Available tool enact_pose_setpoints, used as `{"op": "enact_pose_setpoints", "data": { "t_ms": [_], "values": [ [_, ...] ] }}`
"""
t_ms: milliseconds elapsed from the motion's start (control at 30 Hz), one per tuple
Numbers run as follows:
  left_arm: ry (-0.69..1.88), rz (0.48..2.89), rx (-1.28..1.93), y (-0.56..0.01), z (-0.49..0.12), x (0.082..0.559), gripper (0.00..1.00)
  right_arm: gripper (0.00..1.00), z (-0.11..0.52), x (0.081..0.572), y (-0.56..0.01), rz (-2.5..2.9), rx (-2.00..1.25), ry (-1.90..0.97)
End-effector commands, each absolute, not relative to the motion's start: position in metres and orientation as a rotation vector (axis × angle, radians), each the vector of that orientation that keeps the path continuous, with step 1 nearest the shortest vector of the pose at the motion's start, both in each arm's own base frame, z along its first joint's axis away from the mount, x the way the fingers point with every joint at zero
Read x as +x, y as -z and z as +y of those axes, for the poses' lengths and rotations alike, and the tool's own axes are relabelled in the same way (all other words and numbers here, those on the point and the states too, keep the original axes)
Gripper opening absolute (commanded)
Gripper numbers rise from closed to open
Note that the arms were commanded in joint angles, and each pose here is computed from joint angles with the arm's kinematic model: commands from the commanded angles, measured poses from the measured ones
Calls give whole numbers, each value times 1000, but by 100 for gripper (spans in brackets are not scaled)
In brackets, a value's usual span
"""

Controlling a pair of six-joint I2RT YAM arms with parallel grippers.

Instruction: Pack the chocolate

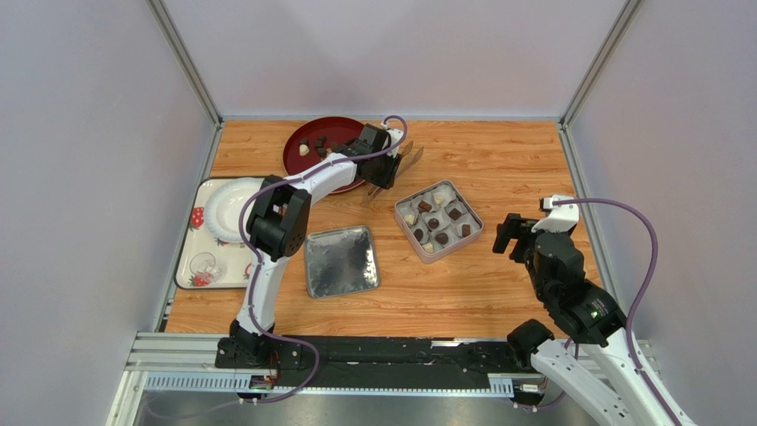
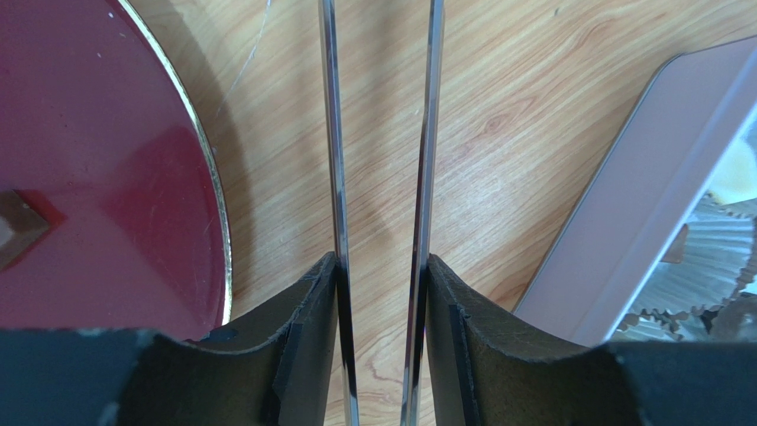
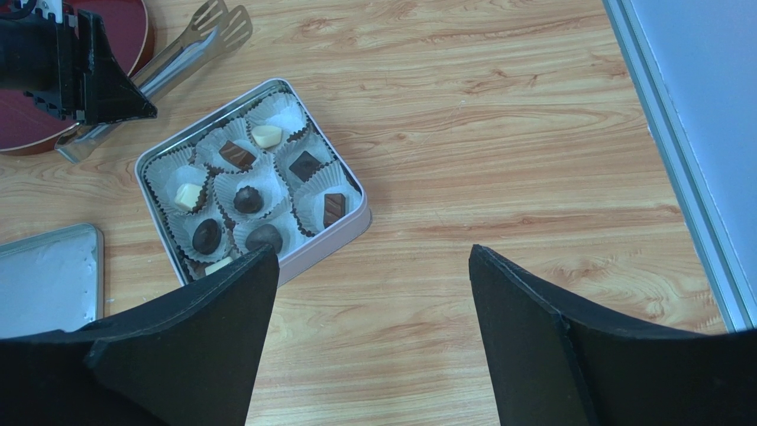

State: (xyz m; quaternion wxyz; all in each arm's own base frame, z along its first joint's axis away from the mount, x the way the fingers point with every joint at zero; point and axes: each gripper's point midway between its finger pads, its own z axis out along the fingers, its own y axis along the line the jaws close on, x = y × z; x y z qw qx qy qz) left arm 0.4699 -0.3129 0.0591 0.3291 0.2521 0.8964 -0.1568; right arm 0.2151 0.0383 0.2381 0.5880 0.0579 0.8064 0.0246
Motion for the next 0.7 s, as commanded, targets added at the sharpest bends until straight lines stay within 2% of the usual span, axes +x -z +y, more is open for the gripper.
{"op": "enact_pose_setpoints", "data": {
  "t_ms": [0,300,667],
  "values": [
    [422,2282,704,-80,-320,482,48,83,38,219,-244,1856,136,-45],
    [397,2239,697,-109,-315,482,59,82,39,219,-244,1858,133,-48],
    [403,2264,704,-106,-314,480,65,82,37,218,-246,1850,137,-52]
  ]
}}
